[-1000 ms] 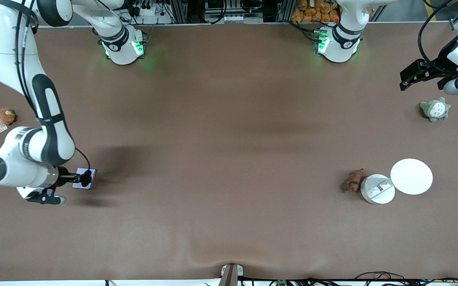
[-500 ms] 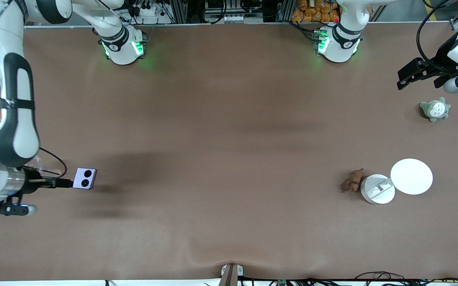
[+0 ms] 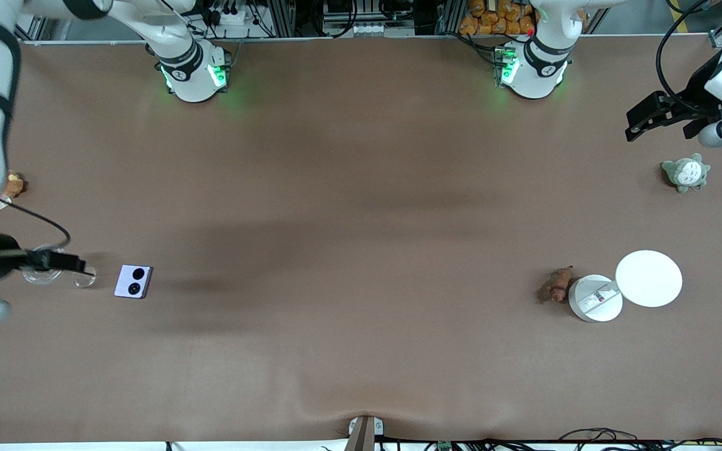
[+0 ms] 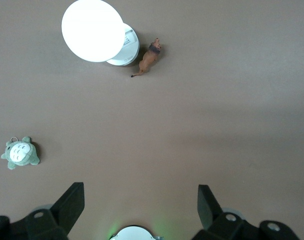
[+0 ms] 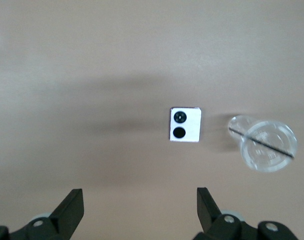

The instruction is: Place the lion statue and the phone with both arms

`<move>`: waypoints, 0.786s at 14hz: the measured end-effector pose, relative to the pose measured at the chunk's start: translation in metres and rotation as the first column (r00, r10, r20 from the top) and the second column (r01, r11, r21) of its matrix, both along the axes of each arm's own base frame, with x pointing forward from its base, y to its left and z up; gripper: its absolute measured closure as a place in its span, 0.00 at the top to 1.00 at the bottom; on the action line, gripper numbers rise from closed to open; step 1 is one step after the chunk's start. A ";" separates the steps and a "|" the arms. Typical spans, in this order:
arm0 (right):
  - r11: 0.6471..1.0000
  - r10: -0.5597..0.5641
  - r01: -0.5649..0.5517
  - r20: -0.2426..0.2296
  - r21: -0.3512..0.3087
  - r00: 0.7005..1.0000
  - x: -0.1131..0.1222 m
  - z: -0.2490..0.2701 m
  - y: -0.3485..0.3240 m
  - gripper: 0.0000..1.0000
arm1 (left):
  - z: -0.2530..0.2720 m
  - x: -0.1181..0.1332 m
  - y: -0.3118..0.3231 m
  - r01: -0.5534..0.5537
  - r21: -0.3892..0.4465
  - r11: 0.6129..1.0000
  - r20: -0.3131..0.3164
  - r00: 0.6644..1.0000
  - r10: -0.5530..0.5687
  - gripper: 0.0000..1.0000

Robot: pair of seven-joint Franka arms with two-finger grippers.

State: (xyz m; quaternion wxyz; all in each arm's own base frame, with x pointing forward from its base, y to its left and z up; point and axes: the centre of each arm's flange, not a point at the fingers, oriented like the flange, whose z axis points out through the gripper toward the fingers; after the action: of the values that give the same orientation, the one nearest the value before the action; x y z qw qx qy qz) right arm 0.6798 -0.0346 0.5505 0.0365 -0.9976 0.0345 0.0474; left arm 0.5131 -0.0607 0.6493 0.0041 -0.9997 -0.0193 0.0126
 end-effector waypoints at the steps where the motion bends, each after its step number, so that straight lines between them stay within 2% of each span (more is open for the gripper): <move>1: 1.000 -0.006 0.006 0.009 -0.002 1.000 -0.013 0.019 -0.003 1.00 | 0.000 0.000 0.000 0.003 0.000 1.000 0.000 1.000 -0.003 1.00; 4: 0.998 0.036 -0.035 0.018 -0.051 0.999 -0.051 0.050 -0.015 1.00 | 0.000 0.000 0.001 0.003 0.000 1.000 0.000 1.000 -0.003 1.00; 8: 0.997 0.059 -0.056 0.061 -0.055 0.996 -0.095 0.066 -0.031 1.00 | 0.001 0.001 0.001 0.024 -0.002 1.000 0.007 1.000 -0.024 1.00; 11: 0.992 0.091 -0.085 0.062 -0.089 0.994 -0.132 0.079 -0.038 1.00 | 0.001 0.002 0.002 0.027 -0.002 1.000 0.007 1.000 -0.027 1.00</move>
State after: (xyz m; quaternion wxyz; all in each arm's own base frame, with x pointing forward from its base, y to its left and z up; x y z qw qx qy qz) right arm 0.5479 -0.0722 0.6298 -0.0076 -0.9998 -0.0087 0.0142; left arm 0.5151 -0.0591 0.6501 0.0031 -0.9999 -0.0055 0.0091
